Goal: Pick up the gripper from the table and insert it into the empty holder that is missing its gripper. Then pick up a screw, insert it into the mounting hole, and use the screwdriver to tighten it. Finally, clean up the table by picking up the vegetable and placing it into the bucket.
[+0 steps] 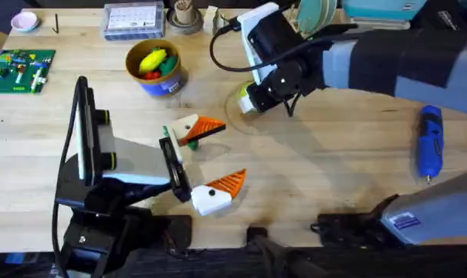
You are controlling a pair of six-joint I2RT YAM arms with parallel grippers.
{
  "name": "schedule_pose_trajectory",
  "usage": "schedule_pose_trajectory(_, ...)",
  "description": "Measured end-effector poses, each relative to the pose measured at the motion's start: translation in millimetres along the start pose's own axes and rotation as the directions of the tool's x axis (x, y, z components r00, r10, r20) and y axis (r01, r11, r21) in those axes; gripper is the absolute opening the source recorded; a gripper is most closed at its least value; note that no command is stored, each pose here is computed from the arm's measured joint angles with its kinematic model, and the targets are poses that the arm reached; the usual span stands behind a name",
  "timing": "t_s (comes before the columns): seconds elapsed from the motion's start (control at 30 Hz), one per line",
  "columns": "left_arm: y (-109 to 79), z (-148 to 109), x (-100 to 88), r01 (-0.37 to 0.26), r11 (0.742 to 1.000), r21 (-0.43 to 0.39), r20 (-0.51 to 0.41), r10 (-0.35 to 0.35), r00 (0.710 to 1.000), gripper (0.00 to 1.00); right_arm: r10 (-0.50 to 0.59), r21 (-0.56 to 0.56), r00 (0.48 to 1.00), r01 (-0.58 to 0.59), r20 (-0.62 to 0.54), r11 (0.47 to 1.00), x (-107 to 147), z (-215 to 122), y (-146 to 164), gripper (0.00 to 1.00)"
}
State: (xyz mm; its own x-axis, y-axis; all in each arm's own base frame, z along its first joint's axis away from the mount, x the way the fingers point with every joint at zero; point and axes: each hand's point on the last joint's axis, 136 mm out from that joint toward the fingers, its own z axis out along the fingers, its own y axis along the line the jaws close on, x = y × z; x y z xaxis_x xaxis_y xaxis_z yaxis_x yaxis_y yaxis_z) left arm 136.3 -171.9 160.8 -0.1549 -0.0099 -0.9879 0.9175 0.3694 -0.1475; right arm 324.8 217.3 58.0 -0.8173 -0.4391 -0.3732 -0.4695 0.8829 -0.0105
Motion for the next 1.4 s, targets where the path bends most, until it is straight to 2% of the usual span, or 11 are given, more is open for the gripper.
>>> schedule_pose_trajectory(0.33, 0.0, 0.0, 0.0, 0.000, 1.000, 0.000, 0.000, 0.000, 1.000, 0.994, 0.002, 0.013, 1.000, -0.002, -0.006, 1.000, 1.0, 2.7, -2.1, 0.334)
schedule_pose_trajectory(0.57, 0.0, 0.0, 0.0, 0.000, 1.000, 0.000, 0.000, 0.000, 1.000, 0.995, 0.007, 0.012, 1.000, -0.007, -0.005, 1.000, 0.8, 2.7, -1.9, 0.127)
schedule_pose_trajectory(0.6, 0.1, 0.0, 0.0, 0.000, 1.000, 0.000, 0.000, 0.000, 1.000, 0.994, 0.007, 0.012, 1.000, -0.007, -0.004, 1.000, 0.5, 2.7, -1.8, 0.025)
schedule_pose_trajectory(0.63, 0.1, 0.0, 0.0, 0.000, 1.000, 0.000, 0.000, 0.000, 1.000, 0.994, 0.008, 0.012, 1.000, -0.008, -0.004, 1.000, 0.5, 2.8, -1.7, 0.012)
schedule_pose_trajectory(1.03, 0.1, 0.0, 0.0, 0.000, 1.000, 0.000, 0.000, 0.000, 1.000, 0.993, 0.011, 0.012, 1.000, -0.011, -0.001, 1.000, 1.8, -5.4, -2.6, 0.007)
schedule_pose_trajectory(1.4, 0.1, 0.0, 0.0, 0.000, 1.000, 0.000, 0.000, 0.000, 1.000, 0.993, 0.022, -0.010, 0.986, -0.020, 0.165, 1.000, -23.4, -63.2, -2.9, 0.007)
